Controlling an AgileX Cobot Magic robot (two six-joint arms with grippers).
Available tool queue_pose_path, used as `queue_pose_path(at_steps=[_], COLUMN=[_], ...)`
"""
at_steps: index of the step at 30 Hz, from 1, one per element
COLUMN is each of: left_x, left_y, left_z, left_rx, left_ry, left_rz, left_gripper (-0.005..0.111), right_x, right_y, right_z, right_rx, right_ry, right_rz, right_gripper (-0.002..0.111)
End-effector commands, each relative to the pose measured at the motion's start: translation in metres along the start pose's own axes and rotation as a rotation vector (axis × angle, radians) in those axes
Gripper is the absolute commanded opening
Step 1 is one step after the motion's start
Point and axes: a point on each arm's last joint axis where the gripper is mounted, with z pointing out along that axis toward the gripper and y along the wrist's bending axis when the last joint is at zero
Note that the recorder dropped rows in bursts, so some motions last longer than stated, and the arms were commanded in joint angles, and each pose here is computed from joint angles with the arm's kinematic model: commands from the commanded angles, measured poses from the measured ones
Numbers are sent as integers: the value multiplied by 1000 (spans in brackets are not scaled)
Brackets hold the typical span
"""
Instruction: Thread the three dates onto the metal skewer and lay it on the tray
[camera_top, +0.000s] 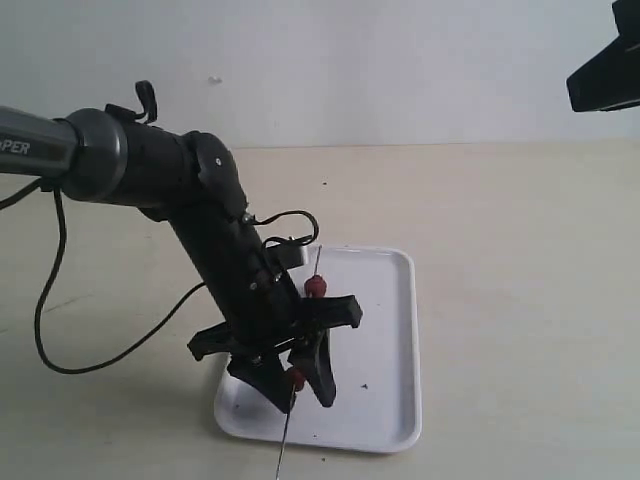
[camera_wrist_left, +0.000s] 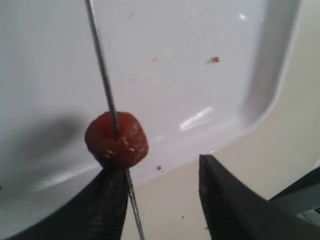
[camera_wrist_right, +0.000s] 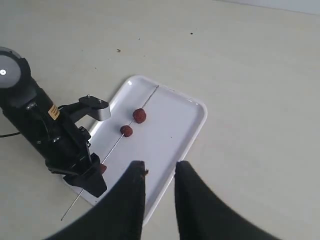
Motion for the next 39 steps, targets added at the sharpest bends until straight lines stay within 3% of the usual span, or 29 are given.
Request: queue_pose_path(at_steps=[1, 5, 10, 13, 18, 20, 22, 23, 26, 30, 35, 39], left_x=[-4, -8, -9, -18, -17, -14, -8, -2, 25, 81, 150, 197], left_y=[-9, -18, -13, -21, -20, -15, -14, -14, -15, -9, 17, 46], left_z=[-11, -23, -18, -36, -67, -83, -108, -122, -164, -197, -186, -159], left_rx=[-20, -33, -61, -80, -217, -280, -295, -303, -308, -314, -298, -287], left_ry=[2, -6, 51, -16, -111, -152, -209, -243, -438, -851, -1127, -1252], left_rz=[15, 45, 11, 66, 159, 200, 231, 252, 317, 410, 444, 451], left_gripper=[46, 45, 45, 45, 45, 36, 11, 0, 0, 0, 0, 0], right_x=[-1, -2, -3, -4, -5, -5, -5, -4, 5, 46, 91, 121], right_y=[-1, -2, -5, -7, -8, -9, -10, -11, -14, -21, -26, -28], right_z=[0, 2, 11, 16, 19, 19, 19, 18, 14, 19, 25, 30], right_rx=[8, 10, 8, 8, 10, 14, 27, 41, 98, 149, 190, 207], right_ry=[-16, -17, 10, 21, 25, 19, 23, 27, -68, -192, -254, -252], right_rz=[-2, 0, 11, 16, 19, 17, 7, -3, -3, 15, 15, -14], right_gripper=[23, 23, 23, 23, 23, 23, 23, 20, 1, 0, 0, 0])
